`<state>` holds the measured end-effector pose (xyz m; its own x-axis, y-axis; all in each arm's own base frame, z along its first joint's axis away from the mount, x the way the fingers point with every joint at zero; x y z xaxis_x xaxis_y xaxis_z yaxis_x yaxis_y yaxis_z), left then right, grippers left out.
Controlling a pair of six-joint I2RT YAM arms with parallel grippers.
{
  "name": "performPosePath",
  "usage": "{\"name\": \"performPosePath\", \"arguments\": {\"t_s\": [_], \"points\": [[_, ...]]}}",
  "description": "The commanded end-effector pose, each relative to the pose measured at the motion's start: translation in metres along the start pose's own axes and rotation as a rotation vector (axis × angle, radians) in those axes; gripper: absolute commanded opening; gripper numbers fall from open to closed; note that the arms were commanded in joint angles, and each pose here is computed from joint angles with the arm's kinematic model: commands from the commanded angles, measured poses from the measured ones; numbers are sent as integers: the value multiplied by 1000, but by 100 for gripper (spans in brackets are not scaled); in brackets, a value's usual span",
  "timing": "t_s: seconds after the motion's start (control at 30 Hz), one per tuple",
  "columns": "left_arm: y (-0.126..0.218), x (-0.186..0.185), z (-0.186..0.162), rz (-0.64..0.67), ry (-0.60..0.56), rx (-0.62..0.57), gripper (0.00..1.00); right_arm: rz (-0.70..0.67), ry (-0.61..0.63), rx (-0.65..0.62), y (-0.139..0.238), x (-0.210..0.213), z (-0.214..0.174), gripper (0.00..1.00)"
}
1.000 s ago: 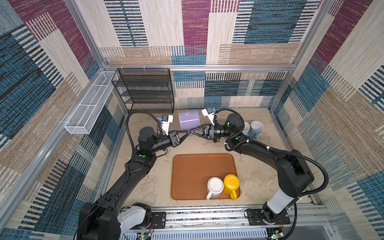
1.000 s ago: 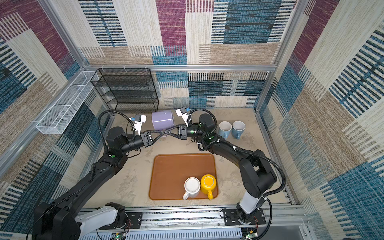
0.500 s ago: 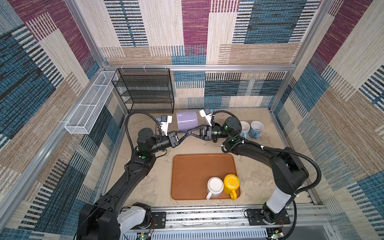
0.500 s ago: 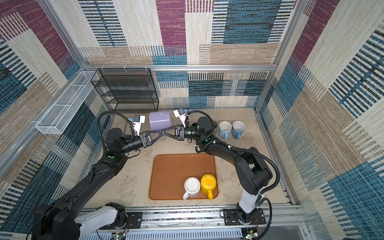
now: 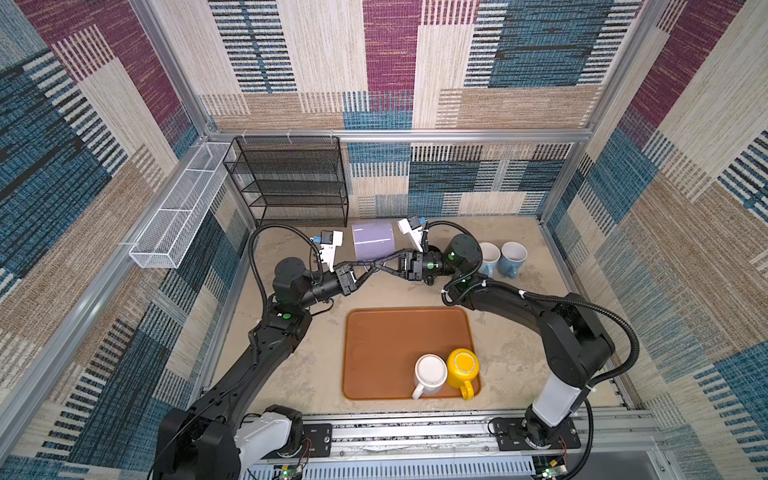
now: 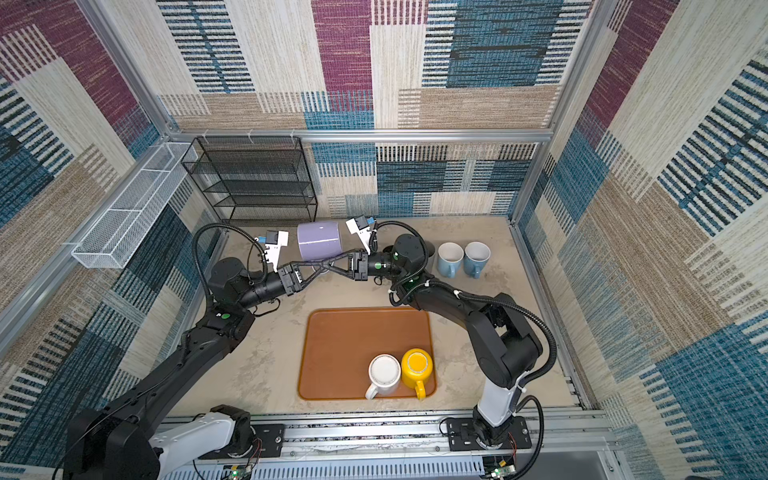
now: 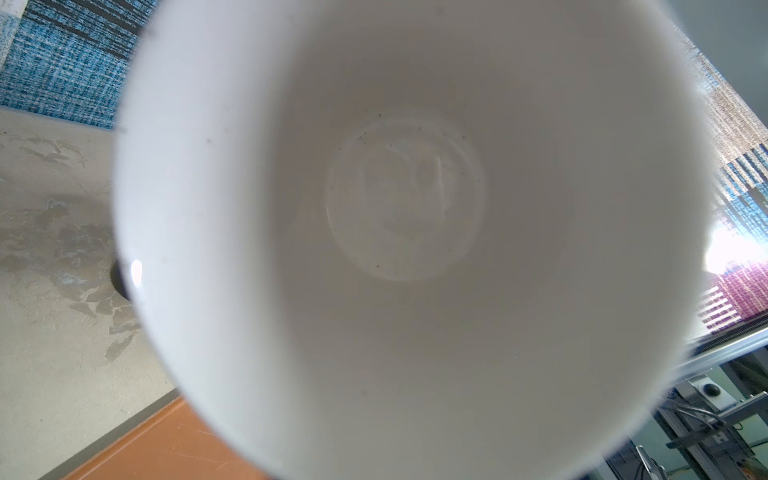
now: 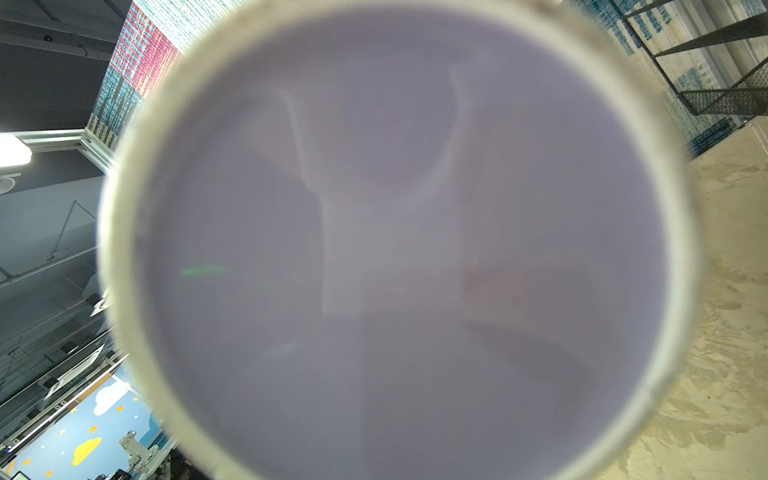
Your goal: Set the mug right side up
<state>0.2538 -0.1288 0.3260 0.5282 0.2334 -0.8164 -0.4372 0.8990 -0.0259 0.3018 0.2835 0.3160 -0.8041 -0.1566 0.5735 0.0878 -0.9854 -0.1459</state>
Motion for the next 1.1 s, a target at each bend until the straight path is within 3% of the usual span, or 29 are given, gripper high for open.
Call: {"name": "performPosePath", "arguments": {"t_s": [0.0, 0.17, 0.4, 0.77, 1.07], "points": [[1, -16, 8, -74, -104, -42, 0, 46, -11, 61, 0, 5, -5, 23], [1, -15, 8, -58, -105, -41, 0, 23, -6, 53, 7, 4, -2, 40], [1, -13, 8, -40, -104, -38, 0, -9, 2, 43, 18, 4, 1, 50], [0, -10, 10, 57, -95, -5, 0, -241, 9, 13, 57, -6, 12, 57], [-6, 3, 4, 193, -85, 31, 0, -398, 24, 9, 79, -5, 19, 57]]}}
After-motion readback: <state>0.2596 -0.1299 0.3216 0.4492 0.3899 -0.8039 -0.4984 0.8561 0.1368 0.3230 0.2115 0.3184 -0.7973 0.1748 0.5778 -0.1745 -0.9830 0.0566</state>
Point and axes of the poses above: each gripper's point midway between its finger pads, its own y axis back along the fingers, its own x axis along the line the jaws close on, z = x × y, the point moved 10 cm from there along y, back along the fingers, and after that the axes turned 8 degrees about y, right-handed, at the moved point
